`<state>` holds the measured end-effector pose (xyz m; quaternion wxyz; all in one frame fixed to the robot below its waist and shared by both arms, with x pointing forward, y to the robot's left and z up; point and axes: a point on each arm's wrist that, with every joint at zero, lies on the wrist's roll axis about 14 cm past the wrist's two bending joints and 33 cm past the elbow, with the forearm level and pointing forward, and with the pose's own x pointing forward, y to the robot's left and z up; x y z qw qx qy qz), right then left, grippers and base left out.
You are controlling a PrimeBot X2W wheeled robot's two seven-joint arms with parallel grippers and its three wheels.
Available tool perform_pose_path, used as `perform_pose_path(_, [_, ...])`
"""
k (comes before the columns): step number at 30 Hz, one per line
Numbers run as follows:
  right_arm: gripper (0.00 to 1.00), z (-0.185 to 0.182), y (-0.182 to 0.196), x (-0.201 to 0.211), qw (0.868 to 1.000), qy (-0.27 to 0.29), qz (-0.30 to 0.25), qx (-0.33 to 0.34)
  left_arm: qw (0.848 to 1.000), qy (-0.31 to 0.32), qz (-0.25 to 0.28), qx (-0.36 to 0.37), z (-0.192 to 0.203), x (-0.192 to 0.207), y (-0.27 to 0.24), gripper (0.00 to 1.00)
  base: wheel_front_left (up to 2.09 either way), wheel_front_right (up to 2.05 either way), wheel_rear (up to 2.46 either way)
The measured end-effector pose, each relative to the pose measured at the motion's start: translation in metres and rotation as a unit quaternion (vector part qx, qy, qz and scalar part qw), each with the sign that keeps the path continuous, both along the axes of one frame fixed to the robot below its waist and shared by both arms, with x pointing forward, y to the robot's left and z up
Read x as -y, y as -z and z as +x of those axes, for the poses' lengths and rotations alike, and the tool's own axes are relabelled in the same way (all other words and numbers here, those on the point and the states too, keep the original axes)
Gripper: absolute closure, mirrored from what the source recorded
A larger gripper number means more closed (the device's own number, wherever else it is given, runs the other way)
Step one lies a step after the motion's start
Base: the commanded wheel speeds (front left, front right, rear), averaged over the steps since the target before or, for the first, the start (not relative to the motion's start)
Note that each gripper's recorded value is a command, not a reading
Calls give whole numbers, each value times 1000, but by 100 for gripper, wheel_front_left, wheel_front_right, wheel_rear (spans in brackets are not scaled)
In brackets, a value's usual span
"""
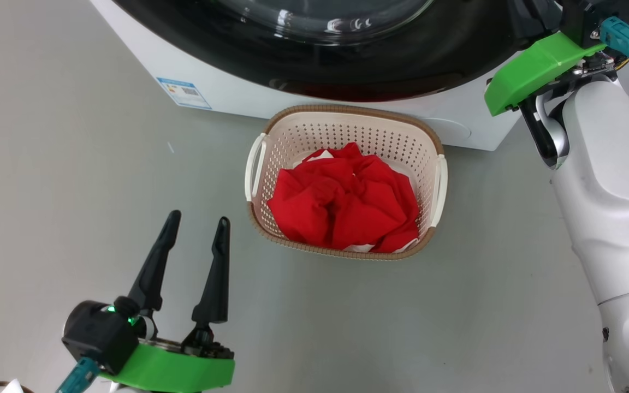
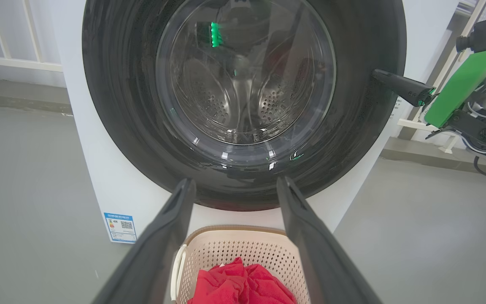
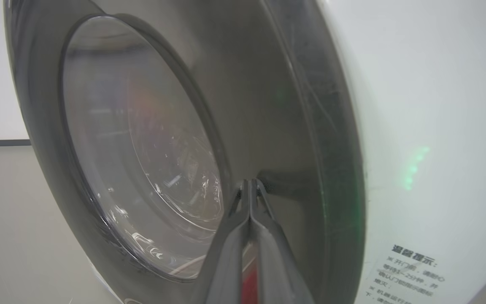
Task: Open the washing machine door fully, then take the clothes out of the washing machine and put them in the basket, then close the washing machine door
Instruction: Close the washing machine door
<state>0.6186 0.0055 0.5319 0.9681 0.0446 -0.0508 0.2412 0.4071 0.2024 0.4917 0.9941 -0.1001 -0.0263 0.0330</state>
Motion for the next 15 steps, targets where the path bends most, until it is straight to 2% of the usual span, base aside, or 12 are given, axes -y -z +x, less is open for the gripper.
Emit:
perform_pose_path(5, [100, -6, -11, 3, 1000, 2, -1, 15, 1000, 1, -11, 8, 0, 1, -5, 0, 0, 0, 0])
perform_pose_path(6, [85, -8, -12, 3, 1000, 1, -1, 17, 1000, 2, -13, 10, 0, 2, -6, 0, 0, 0, 0])
perform_pose_path(7, [60, -11, -11, 3, 1000, -1, -4, 17, 1000, 0, -14, 11, 1, 2, -7, 0, 0, 0, 0])
perform_pose_path(8, [44, -16, -9, 3, 1000, -4, -6, 16, 1000, 0, -15, 13, 1, 2, -8, 0, 0, 0, 0])
perform_pose_path(9, [4, -20, -7, 3, 1000, -5, -5, 15, 1000, 1, -16, 14, 1, 3, -9, 0, 0, 0, 0])
perform_pose_path(10, [0, -24, -5, 4, 1000, -6, -5, 13, 1000, 1, -17, 16, 1, 3, -9, 0, 0, 0, 0])
perform_pose_path(15, [0, -47, 3, 7, 1000, -13, -2, 7, 999, -2, -25, 22, 3, 4, -13, 0, 0, 0, 0])
